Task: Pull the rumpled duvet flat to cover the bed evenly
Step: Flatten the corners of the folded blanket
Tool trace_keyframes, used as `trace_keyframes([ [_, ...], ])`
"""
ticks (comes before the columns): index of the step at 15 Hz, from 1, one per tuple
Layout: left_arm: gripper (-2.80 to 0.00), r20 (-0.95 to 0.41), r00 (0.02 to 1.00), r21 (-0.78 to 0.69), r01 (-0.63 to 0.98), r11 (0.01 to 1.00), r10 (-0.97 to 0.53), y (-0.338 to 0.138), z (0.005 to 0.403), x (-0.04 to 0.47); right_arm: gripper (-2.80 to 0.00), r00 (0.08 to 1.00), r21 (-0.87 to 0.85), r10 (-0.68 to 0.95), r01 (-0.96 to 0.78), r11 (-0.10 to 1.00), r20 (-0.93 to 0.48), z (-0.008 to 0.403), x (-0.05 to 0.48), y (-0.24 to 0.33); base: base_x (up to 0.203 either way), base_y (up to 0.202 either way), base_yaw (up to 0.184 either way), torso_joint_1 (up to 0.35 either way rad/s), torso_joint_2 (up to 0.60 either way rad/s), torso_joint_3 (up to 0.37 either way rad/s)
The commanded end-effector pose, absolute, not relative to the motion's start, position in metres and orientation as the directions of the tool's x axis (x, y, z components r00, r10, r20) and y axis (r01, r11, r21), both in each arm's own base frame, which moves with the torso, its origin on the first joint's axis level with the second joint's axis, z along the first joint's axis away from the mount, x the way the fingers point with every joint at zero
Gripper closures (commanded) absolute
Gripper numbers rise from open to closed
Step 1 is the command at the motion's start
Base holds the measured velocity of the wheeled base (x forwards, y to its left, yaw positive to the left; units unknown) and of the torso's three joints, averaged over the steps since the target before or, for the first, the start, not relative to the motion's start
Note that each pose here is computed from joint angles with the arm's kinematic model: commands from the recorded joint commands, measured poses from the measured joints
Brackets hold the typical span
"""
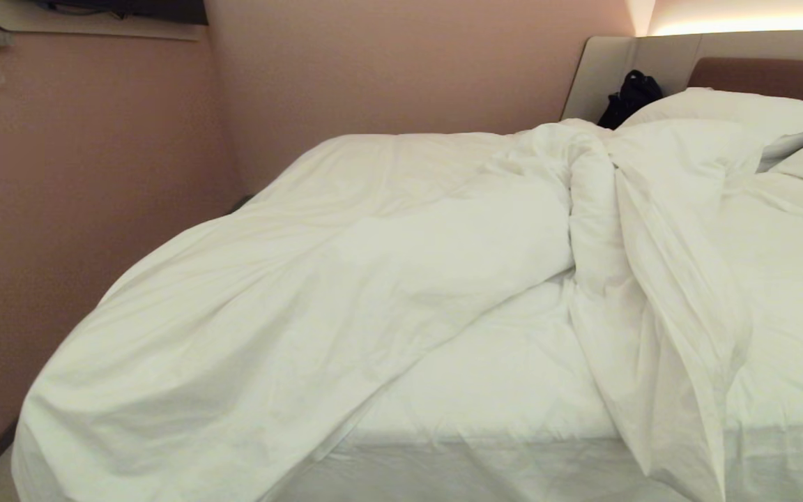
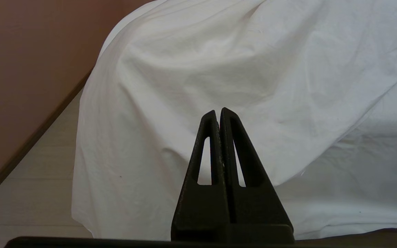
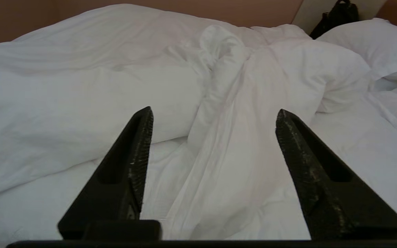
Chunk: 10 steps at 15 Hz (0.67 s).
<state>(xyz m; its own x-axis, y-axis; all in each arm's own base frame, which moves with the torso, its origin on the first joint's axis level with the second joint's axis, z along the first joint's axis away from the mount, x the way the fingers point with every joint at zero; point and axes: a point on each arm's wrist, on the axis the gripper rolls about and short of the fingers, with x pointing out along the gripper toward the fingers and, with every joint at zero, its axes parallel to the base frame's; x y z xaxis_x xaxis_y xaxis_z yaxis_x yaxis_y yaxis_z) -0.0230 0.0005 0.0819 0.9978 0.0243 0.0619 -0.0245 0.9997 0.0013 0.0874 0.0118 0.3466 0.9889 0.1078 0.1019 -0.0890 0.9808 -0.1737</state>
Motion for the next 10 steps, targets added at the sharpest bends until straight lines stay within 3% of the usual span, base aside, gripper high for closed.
trace_keyframes([
  [1, 0.0, 0.063, 0.998, 0.002, -0.025, 1.0, 0.025, 0.001, 0.082, -0.023, -2.8, 0.991, -0.173, 0.112, -0.098, 0.98, 0.068, 0.344, 0.1, 0.014, 0.0, 0.0, 0.0, 0.0, 0.0, 0.0],
  [10, 0.0, 0.063, 0.998, 0.002, -0.025, 1.0, 0.025, 0.001, 0.082, -0.023, -2.8, 0.98, 0.015, 0.048, -0.046, 0.999, -0.192, 0.316, 0.225, 0.003, 0.0, 0.0, 0.0, 0.0, 0.0, 0.0],
])
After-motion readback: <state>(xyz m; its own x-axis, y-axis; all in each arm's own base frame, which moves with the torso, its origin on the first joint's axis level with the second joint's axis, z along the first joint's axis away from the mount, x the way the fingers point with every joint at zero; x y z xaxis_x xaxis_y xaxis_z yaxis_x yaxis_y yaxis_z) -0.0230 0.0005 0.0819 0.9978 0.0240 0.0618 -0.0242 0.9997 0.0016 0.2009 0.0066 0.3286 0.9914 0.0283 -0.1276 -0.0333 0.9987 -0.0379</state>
